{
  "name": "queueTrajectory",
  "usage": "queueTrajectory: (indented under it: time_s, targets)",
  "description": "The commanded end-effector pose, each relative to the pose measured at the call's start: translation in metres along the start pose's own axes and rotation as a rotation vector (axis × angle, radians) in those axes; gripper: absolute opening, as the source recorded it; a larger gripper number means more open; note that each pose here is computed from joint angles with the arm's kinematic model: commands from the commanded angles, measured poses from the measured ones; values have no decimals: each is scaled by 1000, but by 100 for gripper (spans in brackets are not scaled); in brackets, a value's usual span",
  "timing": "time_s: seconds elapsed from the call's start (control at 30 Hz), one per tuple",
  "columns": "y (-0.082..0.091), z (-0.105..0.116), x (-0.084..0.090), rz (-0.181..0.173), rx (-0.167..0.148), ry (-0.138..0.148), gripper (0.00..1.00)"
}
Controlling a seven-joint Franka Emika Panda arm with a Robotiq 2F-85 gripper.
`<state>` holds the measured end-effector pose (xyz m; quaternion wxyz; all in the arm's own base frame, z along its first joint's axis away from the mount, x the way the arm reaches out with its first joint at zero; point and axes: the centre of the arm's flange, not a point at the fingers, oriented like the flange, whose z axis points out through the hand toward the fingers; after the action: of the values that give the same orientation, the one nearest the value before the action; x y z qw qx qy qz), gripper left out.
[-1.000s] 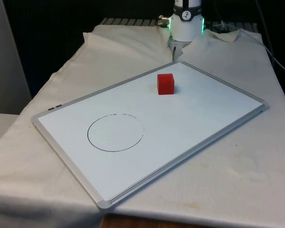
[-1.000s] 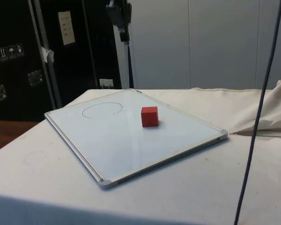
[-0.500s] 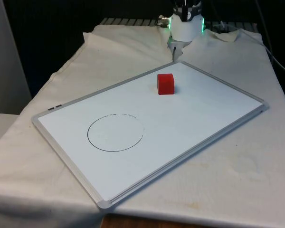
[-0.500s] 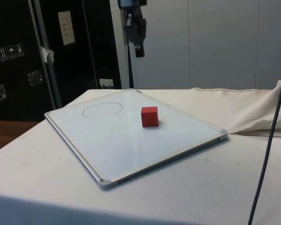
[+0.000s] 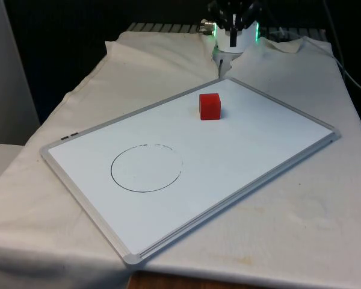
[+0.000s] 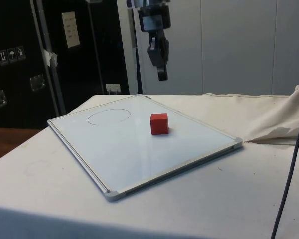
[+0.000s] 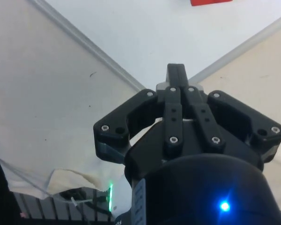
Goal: Push the cube into the marked area.
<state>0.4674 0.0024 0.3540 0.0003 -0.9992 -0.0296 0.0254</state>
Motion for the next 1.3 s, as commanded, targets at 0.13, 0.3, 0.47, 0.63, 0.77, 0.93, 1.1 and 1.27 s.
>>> queueTrajectory:
  time_s: [0.13,0.3,0.47,0.63,0.77,0.93,1.1,1.27]
  targets:
    - [-2,16,-7,-6,-11,2,0]
    - [-4,37,-17,-10,-15,-7,0]
    - [-4,55,-24,-11,-18,-12,0]
    - [-4,66,-26,-13,-8,-16,0]
    - [-3,81,-21,-13,-24,5,0]
    - [2,93,-14,-27,-34,10,0]
    - [7,107,-6,-47,-45,4,0]
    - [10,122,1,-68,-47,-6,0]
